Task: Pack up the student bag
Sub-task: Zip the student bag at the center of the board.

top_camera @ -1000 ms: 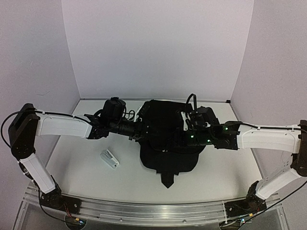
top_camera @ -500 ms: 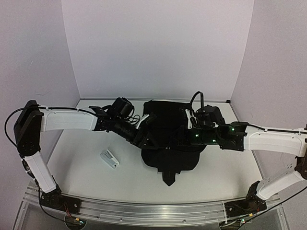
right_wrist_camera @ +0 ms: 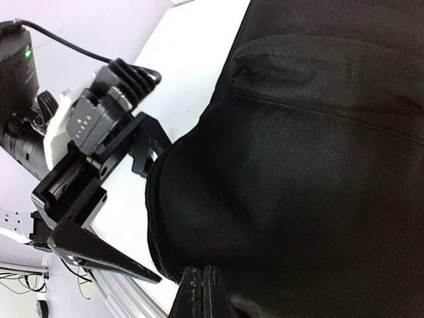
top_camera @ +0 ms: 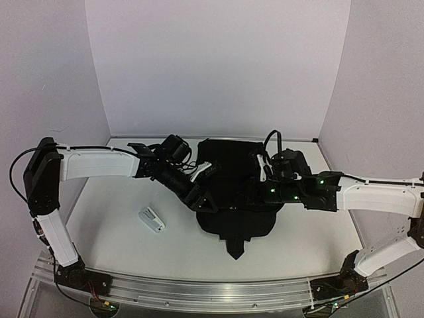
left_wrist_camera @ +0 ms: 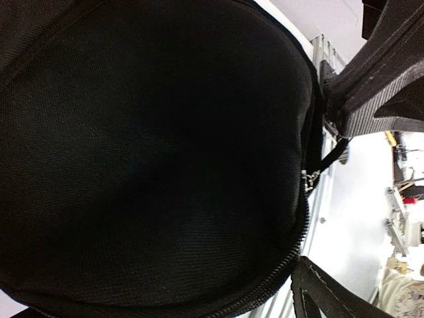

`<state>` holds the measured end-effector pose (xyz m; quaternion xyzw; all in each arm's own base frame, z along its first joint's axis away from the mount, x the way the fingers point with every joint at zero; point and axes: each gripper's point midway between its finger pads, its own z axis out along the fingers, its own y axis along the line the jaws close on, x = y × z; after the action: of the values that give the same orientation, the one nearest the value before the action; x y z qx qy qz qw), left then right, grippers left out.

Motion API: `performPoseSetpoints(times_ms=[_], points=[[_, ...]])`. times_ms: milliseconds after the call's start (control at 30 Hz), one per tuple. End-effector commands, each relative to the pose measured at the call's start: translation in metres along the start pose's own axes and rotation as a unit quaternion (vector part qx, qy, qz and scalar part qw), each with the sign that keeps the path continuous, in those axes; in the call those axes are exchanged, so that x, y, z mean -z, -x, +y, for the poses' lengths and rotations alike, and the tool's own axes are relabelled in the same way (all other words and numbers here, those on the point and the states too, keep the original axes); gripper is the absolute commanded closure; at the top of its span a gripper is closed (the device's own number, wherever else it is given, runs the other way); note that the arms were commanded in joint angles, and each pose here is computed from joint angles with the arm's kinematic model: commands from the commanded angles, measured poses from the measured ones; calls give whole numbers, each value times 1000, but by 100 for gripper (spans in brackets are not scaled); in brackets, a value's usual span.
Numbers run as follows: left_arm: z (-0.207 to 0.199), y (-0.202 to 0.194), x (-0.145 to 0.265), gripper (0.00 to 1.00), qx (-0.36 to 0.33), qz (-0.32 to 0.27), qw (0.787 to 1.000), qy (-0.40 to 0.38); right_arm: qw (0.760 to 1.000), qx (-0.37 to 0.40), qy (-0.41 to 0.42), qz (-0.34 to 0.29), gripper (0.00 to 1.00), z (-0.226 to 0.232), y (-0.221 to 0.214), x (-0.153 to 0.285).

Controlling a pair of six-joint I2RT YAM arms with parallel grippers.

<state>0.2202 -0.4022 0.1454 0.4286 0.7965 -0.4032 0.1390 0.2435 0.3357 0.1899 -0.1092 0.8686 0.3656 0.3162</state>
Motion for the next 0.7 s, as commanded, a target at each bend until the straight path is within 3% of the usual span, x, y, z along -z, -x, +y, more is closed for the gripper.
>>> performPoseSetpoints(times_ms=[0,133,333,667], points=[[8,23,4,8,-63,-22,997,34,999,3,33,-41,100,17,19,10],[17,23,1,7,-79,-22,995,52,998,2,37,-44,100,17,19,14],[8,11,-10,7,-58,14,998,1,998,-1,39,-47,100,16,18,16],[-60,7,7,7,-7,50,984,-169,999,-1,26,-38,100,7,10,7]])
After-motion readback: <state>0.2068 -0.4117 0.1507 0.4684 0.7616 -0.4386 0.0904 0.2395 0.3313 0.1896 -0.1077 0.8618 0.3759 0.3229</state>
